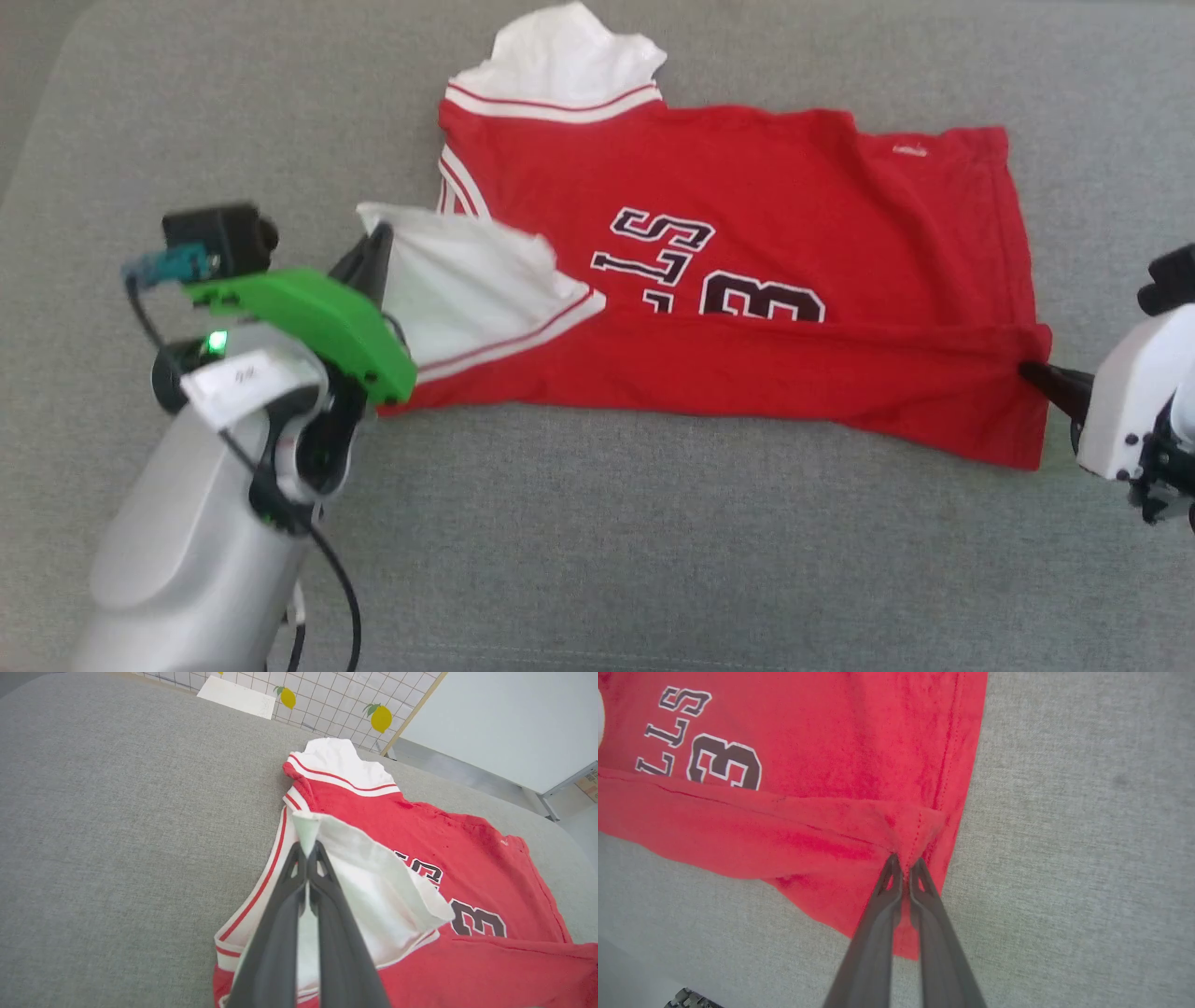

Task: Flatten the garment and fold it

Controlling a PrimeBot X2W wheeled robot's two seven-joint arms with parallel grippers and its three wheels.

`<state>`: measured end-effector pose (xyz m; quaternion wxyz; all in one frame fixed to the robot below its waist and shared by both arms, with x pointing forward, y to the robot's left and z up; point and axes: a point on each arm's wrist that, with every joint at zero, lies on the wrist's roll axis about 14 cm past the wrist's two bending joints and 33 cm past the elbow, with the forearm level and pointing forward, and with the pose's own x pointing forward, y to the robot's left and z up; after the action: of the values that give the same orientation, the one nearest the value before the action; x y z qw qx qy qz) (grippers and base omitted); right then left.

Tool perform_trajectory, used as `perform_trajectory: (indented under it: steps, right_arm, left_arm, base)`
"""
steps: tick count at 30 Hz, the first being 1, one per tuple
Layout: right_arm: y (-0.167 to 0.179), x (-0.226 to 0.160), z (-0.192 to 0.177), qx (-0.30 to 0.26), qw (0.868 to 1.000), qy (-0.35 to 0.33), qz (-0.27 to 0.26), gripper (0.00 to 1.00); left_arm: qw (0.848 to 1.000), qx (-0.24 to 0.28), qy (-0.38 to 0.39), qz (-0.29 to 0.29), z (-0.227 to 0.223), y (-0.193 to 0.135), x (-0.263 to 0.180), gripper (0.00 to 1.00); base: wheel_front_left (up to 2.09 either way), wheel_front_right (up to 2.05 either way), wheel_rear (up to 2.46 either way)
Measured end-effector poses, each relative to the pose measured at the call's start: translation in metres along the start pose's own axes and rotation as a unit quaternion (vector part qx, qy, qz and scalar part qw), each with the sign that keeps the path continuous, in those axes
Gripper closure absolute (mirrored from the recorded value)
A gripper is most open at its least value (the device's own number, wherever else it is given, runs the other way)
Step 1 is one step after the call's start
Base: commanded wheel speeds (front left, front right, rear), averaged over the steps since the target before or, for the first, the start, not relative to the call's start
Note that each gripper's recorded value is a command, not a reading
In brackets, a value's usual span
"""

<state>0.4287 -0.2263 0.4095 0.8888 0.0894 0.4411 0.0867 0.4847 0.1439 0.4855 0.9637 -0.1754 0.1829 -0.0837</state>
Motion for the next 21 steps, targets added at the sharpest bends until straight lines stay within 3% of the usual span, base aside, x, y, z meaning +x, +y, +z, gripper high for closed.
perform_trajectory:
  steps: [9, 16, 17, 18, 19, 20, 21]
  right_arm:
    - [-0.005, 0.040, -0.008, -0.014, 0.997, 0.072, -0.008, 1.00]
    - [-0.007, 0.051, -0.009, -0.018, 0.996, 0.092, -0.008, 1.00]
    - [-0.007, 0.051, -0.008, -0.017, 0.996, 0.092, -0.007, 1.00]
    - [-0.007, 0.050, -0.008, -0.016, 0.996, 0.090, -0.007, 0.57]
    - [-0.006, 0.048, -0.007, -0.014, 0.996, 0.087, -0.007, 0.10]
    - [-0.006, 0.047, -0.006, -0.012, 0.996, 0.083, -0.007, 0.00]
    - [-0.005, 0.046, -0.005, -0.009, 0.997, 0.079, -0.006, 0.00]
  left_arm:
    - [0.997, 0.009, 0.072, 0.012, -0.040, 0.014, 0.059, 1.00]
    - [0.991, 0.005, 0.132, 0.027, -0.082, 0.027, 0.078, 1.00]
    - [0.991, 0.007, 0.133, 0.028, -0.081, 0.027, 0.079, 0.86]
    - [0.990, 0.007, 0.135, 0.027, -0.081, 0.026, 0.080, 0.17]
    - [0.990, 0.007, 0.136, 0.027, -0.081, 0.027, 0.080, 0.00]
    - [0.990, 0.008, 0.136, 0.026, -0.080, 0.026, 0.079, 0.00]
    - [0.990, 0.010, 0.137, 0.025, -0.079, 0.025, 0.078, 0.00]
  base:
    - [0.00, 0.00, 0.00]
    - [0.00, 0.00, 0.00]
    - [0.00, 0.00, 0.00]
    - [0.00, 0.00, 0.00]
    - [0.00, 0.00, 0.00]
    - [0.00, 0.00, 0.00]
    - [0.00, 0.00, 0.00]
